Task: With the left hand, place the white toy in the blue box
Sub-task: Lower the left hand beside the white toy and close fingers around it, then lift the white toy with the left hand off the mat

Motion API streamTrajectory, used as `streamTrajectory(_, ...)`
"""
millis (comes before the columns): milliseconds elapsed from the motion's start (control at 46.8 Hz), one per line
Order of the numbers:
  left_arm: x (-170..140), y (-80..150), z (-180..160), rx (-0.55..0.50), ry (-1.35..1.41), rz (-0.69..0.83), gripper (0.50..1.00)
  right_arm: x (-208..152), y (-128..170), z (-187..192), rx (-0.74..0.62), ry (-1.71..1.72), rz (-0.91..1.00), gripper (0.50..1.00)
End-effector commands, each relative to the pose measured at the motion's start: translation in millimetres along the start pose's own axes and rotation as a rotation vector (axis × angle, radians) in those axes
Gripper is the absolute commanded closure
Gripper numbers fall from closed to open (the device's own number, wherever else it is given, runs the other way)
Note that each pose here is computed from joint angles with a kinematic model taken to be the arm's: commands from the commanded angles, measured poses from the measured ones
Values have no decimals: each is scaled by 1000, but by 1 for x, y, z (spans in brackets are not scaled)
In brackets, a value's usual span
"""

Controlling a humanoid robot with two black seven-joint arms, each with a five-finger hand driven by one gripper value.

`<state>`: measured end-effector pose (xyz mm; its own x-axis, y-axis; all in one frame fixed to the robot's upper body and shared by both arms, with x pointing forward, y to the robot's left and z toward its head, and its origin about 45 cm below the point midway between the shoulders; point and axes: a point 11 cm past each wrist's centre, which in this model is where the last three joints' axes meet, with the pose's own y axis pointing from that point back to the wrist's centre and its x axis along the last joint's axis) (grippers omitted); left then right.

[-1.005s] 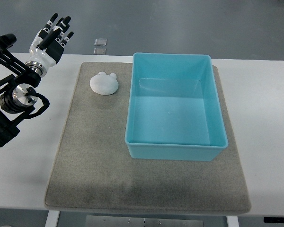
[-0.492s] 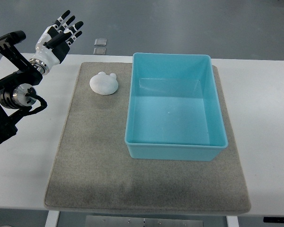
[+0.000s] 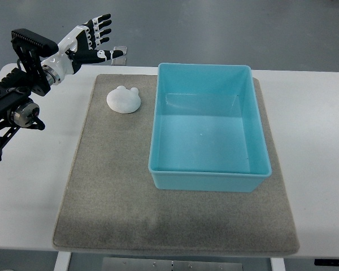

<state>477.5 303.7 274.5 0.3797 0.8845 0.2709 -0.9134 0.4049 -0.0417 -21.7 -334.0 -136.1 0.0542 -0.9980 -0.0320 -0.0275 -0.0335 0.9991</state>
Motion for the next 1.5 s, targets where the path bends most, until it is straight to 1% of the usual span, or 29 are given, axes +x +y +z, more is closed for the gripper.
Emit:
streamTrajectory(0,4,4,6,-3,-126,-52,527,0,0,0,-1,0,0,564)
streamTrajectory(278,15,20,18,19,-460,-184,527,0,0,0,-1,0,0,564)
streamTrajectory(385,15,27,13,29,-547,-244,529,0,0,0,0,0,0,564)
streamTrajectory(449,10,29,8,34,-588,-283,536,0,0,0,-1,1,0,564)
streamTrajectory(535,6,31,1,50,-636,-323,566,0,0,0,0,0,0,564)
streamTrajectory(620,5,33,-4,65,-651,-333,598,0,0,0,0,-1,0,564)
streamTrajectory(727,9,34,-8,80,-679,-323,609,0,0,0,-1,0,0,564)
streamTrajectory(856,4,34,-16,87,-723,-327,634,0,0,0,-1,1,0,564)
streamTrajectory(1070,-4,36,-26,86,-806,-338,639,0,0,0,0,-1,0,564)
streamTrajectory(1155,-14,32,-28,76,-802,-351,639,0,0,0,-1,0,0,564)
streamTrajectory(1348,-20,25,-37,78,-814,-327,639,0,0,0,-1,0,0,564)
streamTrajectory(1476,-24,25,-45,83,-866,-337,639,0,0,0,-1,0,0,564)
